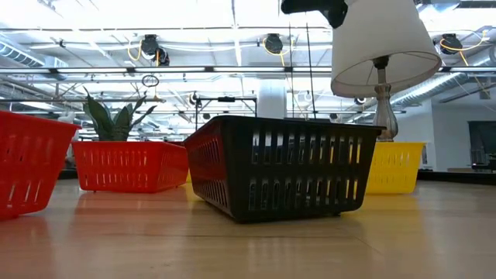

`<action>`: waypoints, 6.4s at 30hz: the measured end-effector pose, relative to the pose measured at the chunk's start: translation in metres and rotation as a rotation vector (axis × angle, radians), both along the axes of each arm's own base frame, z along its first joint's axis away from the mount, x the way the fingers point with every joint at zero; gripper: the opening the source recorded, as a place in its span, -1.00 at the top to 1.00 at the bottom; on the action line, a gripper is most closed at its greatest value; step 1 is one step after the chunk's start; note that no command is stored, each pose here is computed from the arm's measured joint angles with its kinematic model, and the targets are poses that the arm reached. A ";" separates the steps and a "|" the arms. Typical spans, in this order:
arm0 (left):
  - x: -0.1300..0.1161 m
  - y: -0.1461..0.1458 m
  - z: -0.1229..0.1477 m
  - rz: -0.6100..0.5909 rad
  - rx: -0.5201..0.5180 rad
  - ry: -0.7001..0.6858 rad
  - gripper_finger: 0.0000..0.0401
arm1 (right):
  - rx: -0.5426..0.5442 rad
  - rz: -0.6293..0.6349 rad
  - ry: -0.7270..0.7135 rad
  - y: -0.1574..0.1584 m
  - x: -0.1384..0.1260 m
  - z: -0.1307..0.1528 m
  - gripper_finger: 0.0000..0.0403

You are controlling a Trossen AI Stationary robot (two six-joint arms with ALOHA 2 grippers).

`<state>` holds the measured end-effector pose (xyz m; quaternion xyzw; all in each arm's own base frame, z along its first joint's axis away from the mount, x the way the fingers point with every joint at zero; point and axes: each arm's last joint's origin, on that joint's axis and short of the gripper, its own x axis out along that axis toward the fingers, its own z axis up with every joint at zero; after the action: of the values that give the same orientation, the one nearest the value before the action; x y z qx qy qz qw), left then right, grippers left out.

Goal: Stack baskets by color
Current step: Stack the center black basket on the top black basket

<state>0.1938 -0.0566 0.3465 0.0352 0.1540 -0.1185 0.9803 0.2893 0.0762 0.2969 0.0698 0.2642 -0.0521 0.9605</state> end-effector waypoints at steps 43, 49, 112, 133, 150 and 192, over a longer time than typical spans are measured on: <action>0.015 -0.018 -0.015 -0.080 0.086 0.058 0.87 | -0.253 0.054 0.395 -0.024 0.076 -0.106 0.24; 0.015 -0.018 -0.015 -0.081 0.089 0.058 0.87 | -0.269 0.035 0.383 -0.026 0.078 -0.106 0.15; 0.051 -0.037 -0.027 -0.023 0.301 -0.077 0.10 | -0.505 0.437 0.207 0.031 0.006 -0.048 0.96; 0.115 -0.063 -0.071 -0.135 0.384 0.314 -0.21 | -0.698 0.617 0.212 0.042 0.001 -0.050 0.96; 0.119 -0.047 -0.082 -0.147 0.464 0.405 0.54 | -0.698 0.618 0.211 0.042 0.001 -0.050 0.96; 0.127 -0.013 -0.080 0.139 0.585 0.417 0.96 | -0.347 0.070 0.057 0.037 0.016 0.001 -0.17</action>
<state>0.3212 -0.0698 0.2664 0.2787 0.3798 -0.0069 0.8821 0.3053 0.1130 0.2979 -0.1080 0.2807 -0.0654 0.9514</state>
